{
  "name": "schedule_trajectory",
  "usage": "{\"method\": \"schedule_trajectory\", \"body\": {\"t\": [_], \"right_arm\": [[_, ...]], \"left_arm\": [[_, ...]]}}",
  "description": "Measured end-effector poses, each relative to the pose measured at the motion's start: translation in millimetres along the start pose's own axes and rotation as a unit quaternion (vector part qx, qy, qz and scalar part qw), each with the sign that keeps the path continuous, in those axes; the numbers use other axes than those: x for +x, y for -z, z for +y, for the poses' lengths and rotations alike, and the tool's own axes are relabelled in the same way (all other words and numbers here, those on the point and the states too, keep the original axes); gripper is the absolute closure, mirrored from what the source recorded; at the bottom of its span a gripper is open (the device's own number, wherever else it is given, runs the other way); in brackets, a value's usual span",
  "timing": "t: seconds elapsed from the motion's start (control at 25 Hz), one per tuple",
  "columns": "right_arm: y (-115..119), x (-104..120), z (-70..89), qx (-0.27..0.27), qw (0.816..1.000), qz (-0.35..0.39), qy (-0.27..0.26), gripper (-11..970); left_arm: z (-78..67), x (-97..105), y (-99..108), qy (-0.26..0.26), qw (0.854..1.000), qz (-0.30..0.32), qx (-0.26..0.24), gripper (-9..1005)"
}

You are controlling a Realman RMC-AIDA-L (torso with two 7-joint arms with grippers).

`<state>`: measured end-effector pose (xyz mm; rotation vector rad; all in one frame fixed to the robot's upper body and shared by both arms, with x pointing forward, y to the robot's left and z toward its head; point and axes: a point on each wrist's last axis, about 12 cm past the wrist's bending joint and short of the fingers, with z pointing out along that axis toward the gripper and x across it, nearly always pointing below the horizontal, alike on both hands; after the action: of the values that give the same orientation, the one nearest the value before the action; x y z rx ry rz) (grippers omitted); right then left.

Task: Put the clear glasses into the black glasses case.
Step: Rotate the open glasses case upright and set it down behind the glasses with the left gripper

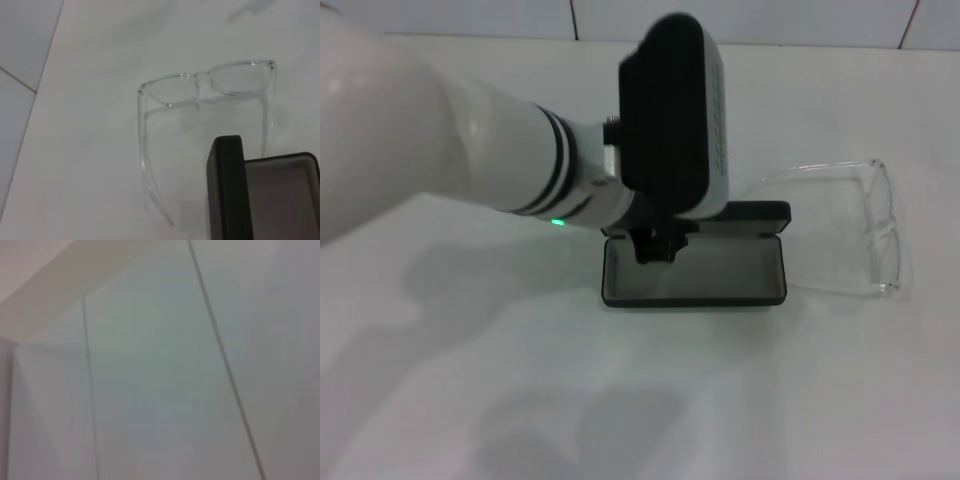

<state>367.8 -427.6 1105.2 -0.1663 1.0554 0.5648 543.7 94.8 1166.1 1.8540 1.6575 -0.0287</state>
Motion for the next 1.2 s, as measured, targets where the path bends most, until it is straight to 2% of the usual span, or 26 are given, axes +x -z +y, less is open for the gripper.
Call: {"method": "schedule_trajectory", "body": {"t": [0.2,0.44,0.6,0.92,1.2], "right_arm": [[0.6,1.2,2.1,0.001,1.000,-0.003,-0.002,206],[0.7,1.8,2.9,0.001,1.000,-0.004,-0.003,206],[0.7,1.7,2.8,0.001,1.000,-0.004,-0.003,206],[1.4,1.1,2.7,0.002,1.000,-0.004,-0.002,206],[0.6,0.2,1.5,0.001,1.000,-0.004,-0.003,206]], "left_arm": [[-3.2,0.7,-15.1,-0.002,1.000,0.016,0.002,793],[-4.6,-10.3,-34.3,-0.014,1.000,0.017,0.005,790],[-6.3,-18.7,-40.2,-0.022,1.000,0.012,0.004,788],[-4.3,-31.7,-30.1,-0.028,1.000,-0.005,-0.008,784],[-1.2,-32.9,-15.5,-0.027,1.000,0.005,-0.002,780]]}}
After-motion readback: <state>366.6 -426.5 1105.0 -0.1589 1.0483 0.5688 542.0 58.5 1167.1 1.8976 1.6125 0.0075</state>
